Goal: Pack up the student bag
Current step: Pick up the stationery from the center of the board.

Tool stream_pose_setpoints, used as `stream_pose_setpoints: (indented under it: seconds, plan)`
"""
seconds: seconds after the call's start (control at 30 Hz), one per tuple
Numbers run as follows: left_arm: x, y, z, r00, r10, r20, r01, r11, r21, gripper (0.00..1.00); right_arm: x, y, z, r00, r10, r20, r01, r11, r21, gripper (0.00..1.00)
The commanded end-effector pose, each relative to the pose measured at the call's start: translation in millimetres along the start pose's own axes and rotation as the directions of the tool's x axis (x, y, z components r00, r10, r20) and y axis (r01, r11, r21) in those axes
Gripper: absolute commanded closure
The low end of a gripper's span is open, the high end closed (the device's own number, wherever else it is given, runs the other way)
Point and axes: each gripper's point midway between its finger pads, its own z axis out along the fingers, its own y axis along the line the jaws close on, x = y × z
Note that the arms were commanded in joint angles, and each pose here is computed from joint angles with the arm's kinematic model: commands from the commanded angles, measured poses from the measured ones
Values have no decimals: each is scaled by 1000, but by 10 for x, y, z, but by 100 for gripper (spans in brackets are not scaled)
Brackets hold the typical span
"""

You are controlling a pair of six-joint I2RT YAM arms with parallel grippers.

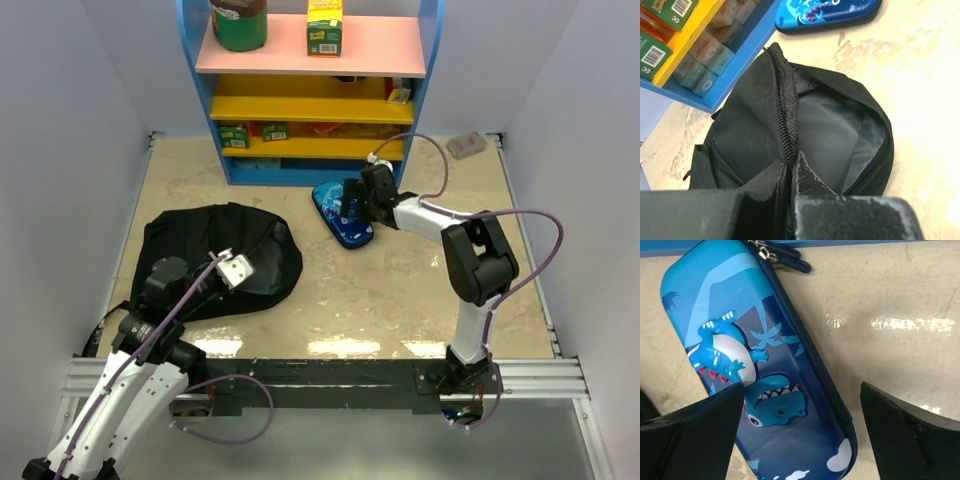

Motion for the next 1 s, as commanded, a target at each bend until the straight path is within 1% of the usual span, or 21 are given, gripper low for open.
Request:
stream_pose_setpoints:
  seconds: [0.0,0.07,0.1,0.13,0.17,0.2,0.23,0.3,0.43,0.5,0.53,0.57,0.63,0.67,0.73,0.87,0.9,0.97]
  plan:
    - [-614,206,-425,957,99,274,-57,986,-155,100,121,203,-62,1000,4,-23,-9,978,-207,1]
    - [-630,204,-409,956,90,278,-50,988,-147,100,313,237,-12,998,3,-63,-19,966,-258,1]
    - [-654,215,-419,954,91,284,-50,987,-151,100,406,324,-31,995,17,-99,-46,950,-308,1]
    - [-657,218,-414,954,91,284,-50,987,-151,100,496,345,-15,994,25,-108,-60,940,-337,1]
    - [-663,224,-407,955,90,284,-48,987,-151,100,527,367,-22,992,52,-119,-91,932,-352,1]
    - [-663,229,-405,955,91,282,-49,987,-151,100,518,467,-56,991,61,-116,-104,908,-406,2]
    - [-669,229,-405,955,92,283,-51,987,-151,100,618,453,-60,988,72,-134,-122,902,-415,1]
    - [-668,233,-403,955,90,281,-49,987,-151,100,605,542,-102,985,107,-133,-157,875,-457,1]
    - [-671,230,-406,955,90,284,-48,987,-151,100,706,551,-139,980,135,-148,-190,863,-468,1]
    - [-668,229,-405,954,91,284,-50,987,-151,100,637,598,-218,979,159,-127,-202,845,-494,14]
    - [-660,226,-398,955,92,282,-51,987,-150,100,670,595,-254,978,162,-133,-207,839,-503,23]
    - [-668,229,-405,954,93,284,-51,987,-152,100,620,613,-302,977,173,-123,-212,830,-515,40]
    - [-657,229,-402,955,92,281,-50,987,-153,100,630,623,-339,976,179,-123,-217,823,-525,55]
    - [-650,226,-400,956,93,280,-51,987,-153,100,624,632,-360,975,182,-126,-221,819,-530,65]
    - [-658,221,-403,955,90,284,-48,987,-151,100,599,645,-413,975,187,-123,-224,810,-542,74]
    - [-649,219,-417,954,92,285,-49,987,-155,100,486,749,-636,975,192,-112,-220,771,-598,98]
    - [-647,217,-422,954,94,285,-51,987,-156,100,393,790,-763,976,194,-94,-210,755,-621,98]
    - [-651,222,-426,954,95,286,-51,986,-159,100,355,837,-916,977,194,-88,-205,739,-642,97]
